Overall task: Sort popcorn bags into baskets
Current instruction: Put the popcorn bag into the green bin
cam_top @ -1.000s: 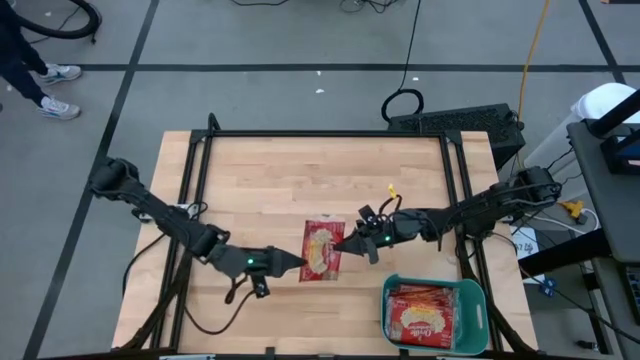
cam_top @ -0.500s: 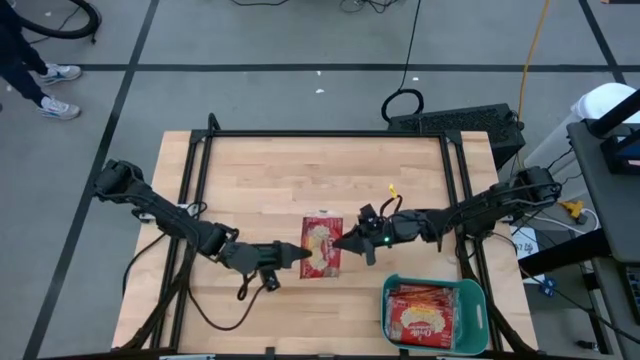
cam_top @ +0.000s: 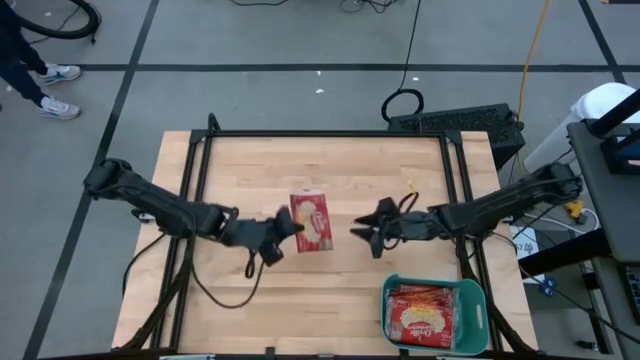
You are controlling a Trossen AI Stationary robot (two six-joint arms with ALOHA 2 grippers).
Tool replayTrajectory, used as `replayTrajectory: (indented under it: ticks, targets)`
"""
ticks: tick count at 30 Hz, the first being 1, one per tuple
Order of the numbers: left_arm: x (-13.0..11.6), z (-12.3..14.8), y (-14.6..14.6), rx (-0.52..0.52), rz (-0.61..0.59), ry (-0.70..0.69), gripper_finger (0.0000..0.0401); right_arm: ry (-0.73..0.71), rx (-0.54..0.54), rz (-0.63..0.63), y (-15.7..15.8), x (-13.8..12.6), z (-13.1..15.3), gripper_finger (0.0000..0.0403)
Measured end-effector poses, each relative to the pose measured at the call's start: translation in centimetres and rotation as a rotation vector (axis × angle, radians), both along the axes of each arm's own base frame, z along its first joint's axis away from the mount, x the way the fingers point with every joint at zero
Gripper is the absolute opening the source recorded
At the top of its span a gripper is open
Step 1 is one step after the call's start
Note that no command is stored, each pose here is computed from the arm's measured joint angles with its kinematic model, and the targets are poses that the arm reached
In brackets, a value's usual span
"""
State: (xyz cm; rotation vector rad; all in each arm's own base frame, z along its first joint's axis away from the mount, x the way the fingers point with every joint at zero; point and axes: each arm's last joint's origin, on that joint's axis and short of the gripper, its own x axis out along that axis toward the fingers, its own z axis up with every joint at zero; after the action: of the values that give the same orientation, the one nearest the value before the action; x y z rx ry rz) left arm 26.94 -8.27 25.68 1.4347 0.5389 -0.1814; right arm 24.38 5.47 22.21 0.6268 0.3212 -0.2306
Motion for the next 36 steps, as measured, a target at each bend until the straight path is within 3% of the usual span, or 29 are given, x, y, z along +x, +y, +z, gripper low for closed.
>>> replayTrajectory:
  ticks: [4, 7, 10, 16, 22, 25, 32, 36]
  targets:
    - [-0.5, 0.7, 1.4, -0.249, 0.023, 0.001, 0.0014, 0.019, -0.200, -0.049, 0.9, -1.5, 0.8, 0.0187]
    - [-0.1, 1.0, 1.8, -0.424, -0.044, -0.009, 0.0014, 0.037, -0.370, -0.047, 1.8, -1.6, 0.7, 0.0187]
    - [0.2, 1.2, 2.0, -0.508, -0.060, -0.061, 0.0014, 0.049, -0.526, -0.057, 3.0, -1.4, 0.2, 0.0187]
    - [-0.8, -1.1, 2.7, -0.645, -0.033, -0.222, 0.0014, 0.009, -0.796, -0.067, 6.2, -0.6, -0.7, 0.0187]
    - [-2.5, -2.1, 3.0, -0.841, -0.132, -0.514, 0.0018, -0.088, -0.933, -0.032, 8.4, 0.7, -1.5, 0.0187]
    - [-3.1, -2.1, 3.0, -0.893, -0.190, -0.583, 0.0023, -0.103, -0.984, -0.044, 9.1, 2.0, -1.5, 0.0187]
    - [-3.3, -3.0, 2.8, -0.905, -0.257, -0.513, 0.0027, -0.048, -1.158, -0.099, 10.6, 6.4, 0.9, 0.0187]
    - [-3.3, -3.0, 2.6, -0.906, -0.319, -0.481, 0.0028, -0.013, -1.200, -0.086, 11.0, 7.6, 1.6, 0.0186]
